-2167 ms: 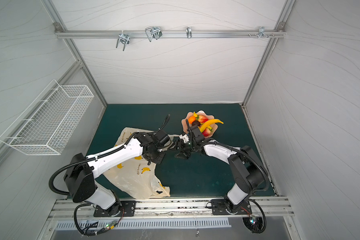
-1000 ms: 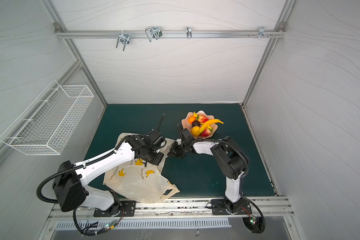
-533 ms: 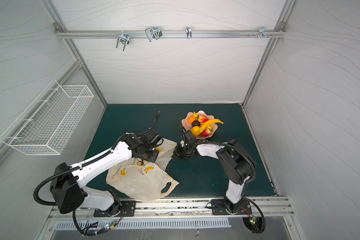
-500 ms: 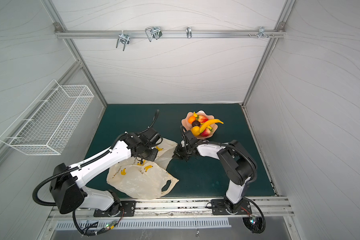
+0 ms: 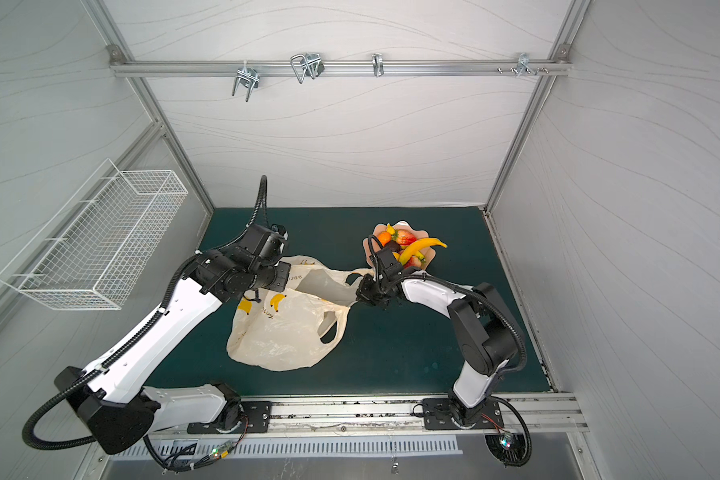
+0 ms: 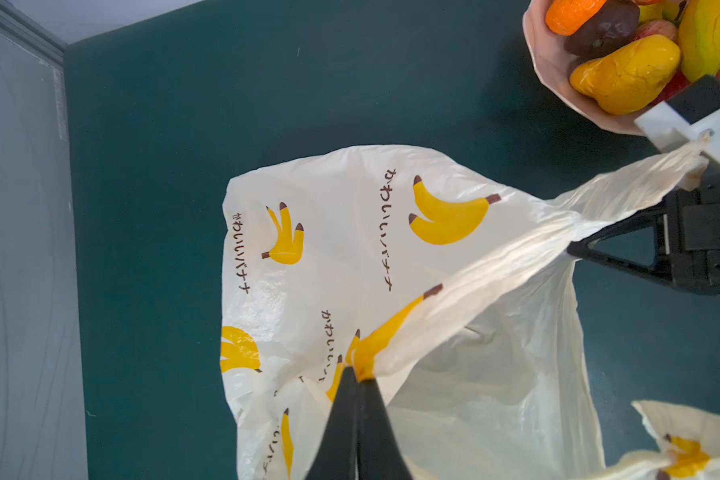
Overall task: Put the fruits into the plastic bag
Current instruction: 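Hold the bag rim with the left gripper while the right gripper releases and withdraws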
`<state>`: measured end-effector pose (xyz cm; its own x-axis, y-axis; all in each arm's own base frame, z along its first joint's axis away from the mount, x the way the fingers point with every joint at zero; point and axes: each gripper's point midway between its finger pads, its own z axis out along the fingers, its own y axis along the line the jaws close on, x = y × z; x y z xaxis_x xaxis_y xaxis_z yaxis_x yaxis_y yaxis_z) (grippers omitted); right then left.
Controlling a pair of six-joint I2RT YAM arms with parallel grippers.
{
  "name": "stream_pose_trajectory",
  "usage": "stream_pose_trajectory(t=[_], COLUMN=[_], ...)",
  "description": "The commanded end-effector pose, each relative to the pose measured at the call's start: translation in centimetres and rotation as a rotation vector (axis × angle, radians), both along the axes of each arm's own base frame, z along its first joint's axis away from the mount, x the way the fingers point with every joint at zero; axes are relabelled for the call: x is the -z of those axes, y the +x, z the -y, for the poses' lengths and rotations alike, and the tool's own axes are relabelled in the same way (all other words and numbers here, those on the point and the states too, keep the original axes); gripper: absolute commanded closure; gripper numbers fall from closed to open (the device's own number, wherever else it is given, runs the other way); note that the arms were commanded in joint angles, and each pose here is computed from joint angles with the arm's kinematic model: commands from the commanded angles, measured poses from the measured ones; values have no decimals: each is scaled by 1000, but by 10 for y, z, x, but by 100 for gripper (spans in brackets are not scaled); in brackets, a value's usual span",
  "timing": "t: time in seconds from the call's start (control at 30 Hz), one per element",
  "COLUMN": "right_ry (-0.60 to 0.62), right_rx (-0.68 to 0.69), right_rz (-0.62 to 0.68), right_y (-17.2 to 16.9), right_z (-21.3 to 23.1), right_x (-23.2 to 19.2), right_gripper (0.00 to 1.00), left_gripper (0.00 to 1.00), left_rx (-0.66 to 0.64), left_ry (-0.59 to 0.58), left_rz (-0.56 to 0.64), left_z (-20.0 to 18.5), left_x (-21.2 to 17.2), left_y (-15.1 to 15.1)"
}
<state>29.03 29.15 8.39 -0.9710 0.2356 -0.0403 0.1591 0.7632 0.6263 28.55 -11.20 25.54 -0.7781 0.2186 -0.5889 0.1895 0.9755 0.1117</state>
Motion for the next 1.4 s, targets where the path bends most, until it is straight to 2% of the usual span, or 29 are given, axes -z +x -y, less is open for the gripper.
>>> stream_pose_trajectory(t=[0.0,0.2,0.37,0.5,0.53,0.6,0.63,0.77,0.93,1.07,1.2,1.3,1.37], right_ry=[-116,-211,-241,-192,-161,-77,-35,81,197,200,232,239,277], right_rx=[-19,-38,-24,-28,-31,-45,-53,-136,-209,-195,-158,-161,-212], right_rz=[115,208,225,250,277,324,336,349,303,283,285,314,343], right_y=[12,23,21,19,21,24,25,18,-8,-23,-25,-21,-22], right_z=[22,35,45,42,40,33,29,18,13,29,48,59,56], right_x=[-19,-34,-32,-37,-44,-62,-70,-102,-126,-137,-146,-154,-166], right_gripper=[100,100,100,100,96,75,69,51,43,35,21,15,14], left_gripper=[100,100,100,100,100,100,100,100,100,100,100,100,100], left_rx=[17,4,6,45,54,77,87,116,121,102,102,97,92], left_ry=[-13,-7,-5,-19,-37,-77,-82,-132,-142,-132,-145,-155,-158], left_rz=[73,129,178,159,156,168,176,163,167,170,164,145,135], left_z=[-9,-18,-20,-12,-8,1,5,20,30,28,30,31,32], left_x=[-28,-47,-59,-56,-54,-55,-55,-51,-50,-49,-46,-42,-38], left_y=[3,12,17,17,17,16,15,15,16,19,19,19,18])
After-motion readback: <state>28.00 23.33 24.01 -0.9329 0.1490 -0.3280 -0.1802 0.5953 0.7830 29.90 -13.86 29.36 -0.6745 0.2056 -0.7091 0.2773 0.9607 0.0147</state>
